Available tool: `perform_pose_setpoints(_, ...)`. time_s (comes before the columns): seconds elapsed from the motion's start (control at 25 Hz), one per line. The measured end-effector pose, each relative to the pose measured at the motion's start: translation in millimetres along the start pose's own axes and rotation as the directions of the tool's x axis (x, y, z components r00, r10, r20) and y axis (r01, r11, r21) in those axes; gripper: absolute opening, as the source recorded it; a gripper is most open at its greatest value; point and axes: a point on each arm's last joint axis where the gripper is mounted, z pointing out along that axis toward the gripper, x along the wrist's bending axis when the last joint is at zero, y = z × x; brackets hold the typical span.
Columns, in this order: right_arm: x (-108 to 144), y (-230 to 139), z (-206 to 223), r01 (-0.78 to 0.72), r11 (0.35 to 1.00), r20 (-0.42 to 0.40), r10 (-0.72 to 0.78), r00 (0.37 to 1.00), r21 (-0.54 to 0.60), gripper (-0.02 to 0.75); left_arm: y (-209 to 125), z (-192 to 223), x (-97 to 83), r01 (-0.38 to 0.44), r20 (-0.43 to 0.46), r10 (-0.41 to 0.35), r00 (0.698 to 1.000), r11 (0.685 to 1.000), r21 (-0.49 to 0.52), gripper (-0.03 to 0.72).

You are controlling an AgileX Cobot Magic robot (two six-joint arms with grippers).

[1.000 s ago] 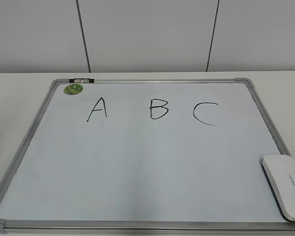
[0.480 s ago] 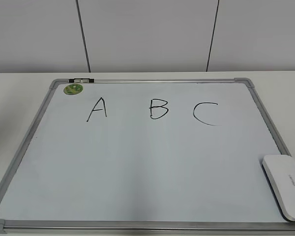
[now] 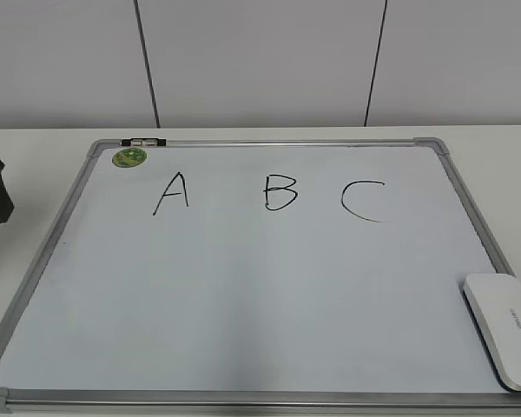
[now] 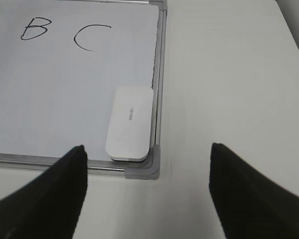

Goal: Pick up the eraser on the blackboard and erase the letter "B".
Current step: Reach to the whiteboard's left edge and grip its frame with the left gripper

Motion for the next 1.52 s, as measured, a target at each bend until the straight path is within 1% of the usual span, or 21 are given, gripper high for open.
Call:
perform_pose_setpoints(0.16, 0.0, 0.0, 0.0, 0.000, 1.000, 0.000, 0.000, 1.000, 0.000, 0.587, 7.3, 18.5, 2.1, 0.004, -0.001, -0.004, 1.000, 1.000, -0.001, 0.530)
perform_pose_setpoints(0.48, 0.0, 0.0, 0.0, 0.000, 1.000, 0.000, 0.000, 1.000, 0.000, 0.586, 20.9, 48.8, 4.8, 0.014, 0.009, -0.015, 1.000, 0.998, 0.057, 0.475)
perform_pose_setpoints(0.64, 0.0, 0.0, 0.0, 0.000, 1.000, 0.000, 0.000, 1.000, 0.000, 0.586, 26.0, 61.3, 6.1, 0.017, 0.011, -0.018, 1.000, 0.997, 0.080, 0.465)
perform_pose_setpoints(0.84, 0.0, 0.0, 0.0, 0.000, 1.000, 0.000, 0.000, 1.000, 0.000, 0.587, 31.5, 77.9, 7.5, 0.019, 0.018, -0.021, 1.000, 0.990, 0.140, 0.448)
perform_pose_setpoints(0.96, 0.0, 0.0, 0.0, 0.000, 1.000, 0.000, 0.000, 1.000, 0.000, 0.587, 34.7, 83.1, 8.1, 0.019, 0.019, -0.022, 1.000, 0.989, 0.149, 0.426)
perform_pose_setpoints(1.28, 0.0, 0.0, 0.0, 0.000, 1.000, 0.000, 0.000, 1.000, 0.000, 0.586, 49.2, 89.2, 9.1, 0.015, 0.024, -0.019, 1.000, 0.987, 0.159, 0.407)
perform_pose_setpoints(1.52, 0.0, 0.0, 0.0, 0.000, 1.000, 0.000, 0.000, 1.000, 0.000, 0.587, 49.1, 100.5, 10.0, 0.015, 0.025, -0.020, 0.999, 0.983, 0.183, 0.399)
